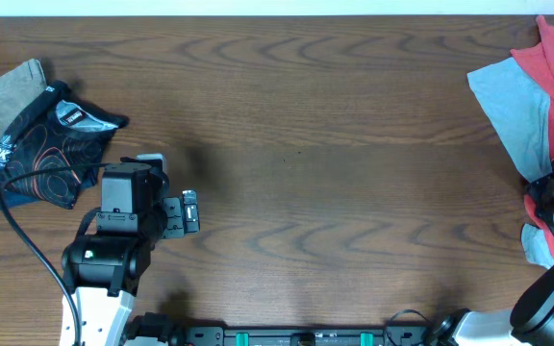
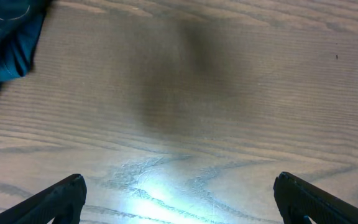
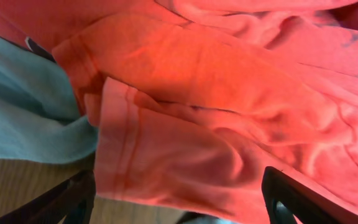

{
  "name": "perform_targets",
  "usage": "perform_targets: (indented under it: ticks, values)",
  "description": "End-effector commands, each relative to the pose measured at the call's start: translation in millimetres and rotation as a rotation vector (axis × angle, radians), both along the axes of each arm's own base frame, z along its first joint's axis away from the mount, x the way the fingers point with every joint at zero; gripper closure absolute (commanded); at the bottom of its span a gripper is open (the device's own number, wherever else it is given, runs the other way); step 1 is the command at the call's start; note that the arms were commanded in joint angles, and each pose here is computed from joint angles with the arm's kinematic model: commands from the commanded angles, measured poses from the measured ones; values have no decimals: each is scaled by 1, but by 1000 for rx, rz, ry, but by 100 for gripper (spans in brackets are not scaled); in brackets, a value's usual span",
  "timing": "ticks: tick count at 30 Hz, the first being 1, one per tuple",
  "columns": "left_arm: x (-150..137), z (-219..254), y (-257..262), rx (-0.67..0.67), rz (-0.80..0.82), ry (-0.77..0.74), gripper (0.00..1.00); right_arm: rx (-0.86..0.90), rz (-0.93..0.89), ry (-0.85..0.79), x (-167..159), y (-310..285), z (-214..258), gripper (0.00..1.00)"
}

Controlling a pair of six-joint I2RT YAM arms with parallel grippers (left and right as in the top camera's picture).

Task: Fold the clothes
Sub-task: 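Reach the right gripper into the right pile and grasp the coral-red shirt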

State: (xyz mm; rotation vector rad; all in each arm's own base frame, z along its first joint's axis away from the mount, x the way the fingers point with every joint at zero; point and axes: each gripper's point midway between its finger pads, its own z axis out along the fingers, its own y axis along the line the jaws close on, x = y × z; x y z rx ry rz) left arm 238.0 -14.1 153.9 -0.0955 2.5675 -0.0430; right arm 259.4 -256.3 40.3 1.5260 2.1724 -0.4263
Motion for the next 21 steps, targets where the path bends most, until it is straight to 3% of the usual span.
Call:
perform_targets:
  ticks: [1,16,21]
  values:
    - [4,8,1,-6,13,-20,2,-12,-25,-39,6,-9,4,20]
    - [4,8,1,-6,13,-24,2,-12,-34,-27,10,-16,-14,58]
    - [4,8,1,-6,13,-24,2,-18,-31,-42,13,-17,-12,88]
